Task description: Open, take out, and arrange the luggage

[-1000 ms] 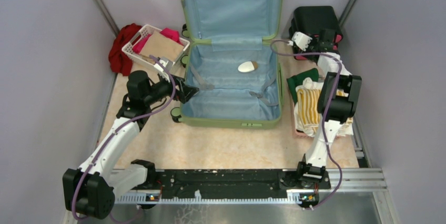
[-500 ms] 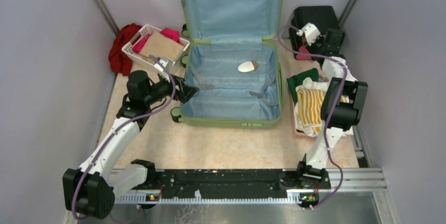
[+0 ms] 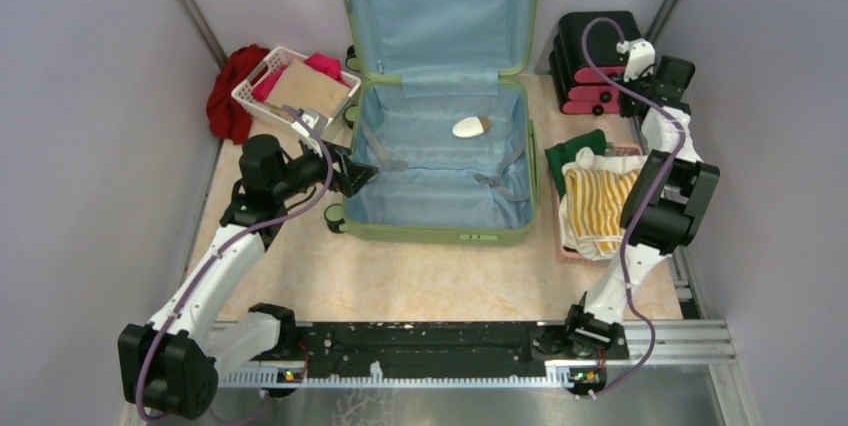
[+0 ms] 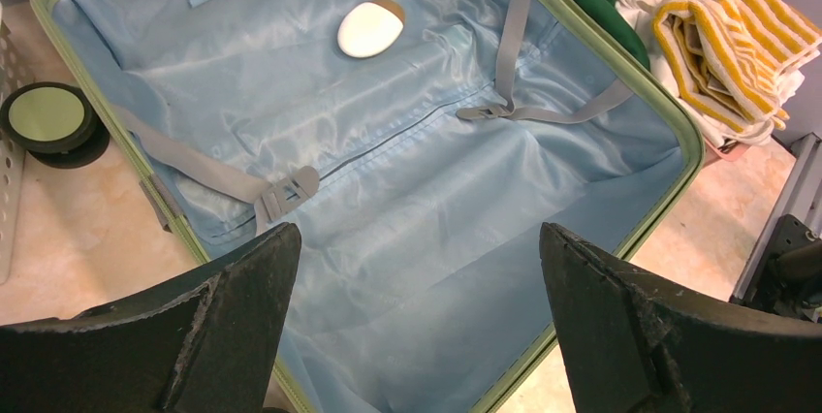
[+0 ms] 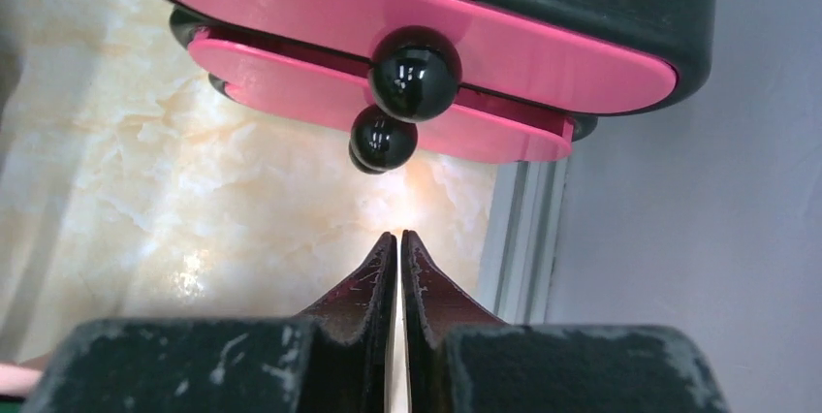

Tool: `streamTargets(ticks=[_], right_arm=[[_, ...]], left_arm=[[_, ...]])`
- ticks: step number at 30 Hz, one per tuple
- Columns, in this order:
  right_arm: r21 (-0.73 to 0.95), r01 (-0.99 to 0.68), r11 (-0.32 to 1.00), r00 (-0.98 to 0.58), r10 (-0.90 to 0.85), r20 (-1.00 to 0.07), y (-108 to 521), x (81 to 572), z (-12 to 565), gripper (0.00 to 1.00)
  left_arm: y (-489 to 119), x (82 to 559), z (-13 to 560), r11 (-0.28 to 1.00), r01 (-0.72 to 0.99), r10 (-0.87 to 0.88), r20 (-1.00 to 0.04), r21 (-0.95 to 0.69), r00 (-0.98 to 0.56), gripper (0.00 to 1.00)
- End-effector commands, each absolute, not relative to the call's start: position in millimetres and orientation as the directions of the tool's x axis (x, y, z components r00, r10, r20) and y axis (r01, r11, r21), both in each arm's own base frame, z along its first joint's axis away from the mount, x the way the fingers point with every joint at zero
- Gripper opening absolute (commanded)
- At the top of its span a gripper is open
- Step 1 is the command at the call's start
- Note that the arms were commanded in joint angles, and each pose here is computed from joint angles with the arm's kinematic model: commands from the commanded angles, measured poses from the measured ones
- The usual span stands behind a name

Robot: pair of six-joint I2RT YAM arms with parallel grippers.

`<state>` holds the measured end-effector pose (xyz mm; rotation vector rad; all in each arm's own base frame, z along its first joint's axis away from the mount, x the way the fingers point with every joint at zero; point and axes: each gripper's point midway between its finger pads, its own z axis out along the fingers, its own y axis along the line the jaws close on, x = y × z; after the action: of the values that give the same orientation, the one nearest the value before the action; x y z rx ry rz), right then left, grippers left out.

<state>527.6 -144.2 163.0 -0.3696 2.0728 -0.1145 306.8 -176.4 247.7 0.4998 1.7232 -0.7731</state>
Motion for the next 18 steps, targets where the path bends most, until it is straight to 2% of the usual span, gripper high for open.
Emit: streamTargets(ticks=[1,8,18], right_arm=[[-0.135,-0.177,0.975,-0.485,-0.206,-0.85,-145.1,543.0,163.6,0.03],[-0.018,-0.172,0.985,-0.55,-0.112,-0.828,-141.4,558.3,135.7,0.01],[0.043,-0.14,0.989,-0.467,-0.028,-0.884,-139.5,580.2,148.6,0.04]], left_arm=[[-176.4,305.7,264.4,0.682,0.698,-0.069,-0.97,-0.217,-0.235,0.99],[-175.1,306.9,263.2,0.69,0.692,-0.067,-0.97,-0.214,-0.233,0.99],[-175.2,308.7,259.1,0.692,0.688,-0.064,-0.967,-0.22,-0.245,0.99]])
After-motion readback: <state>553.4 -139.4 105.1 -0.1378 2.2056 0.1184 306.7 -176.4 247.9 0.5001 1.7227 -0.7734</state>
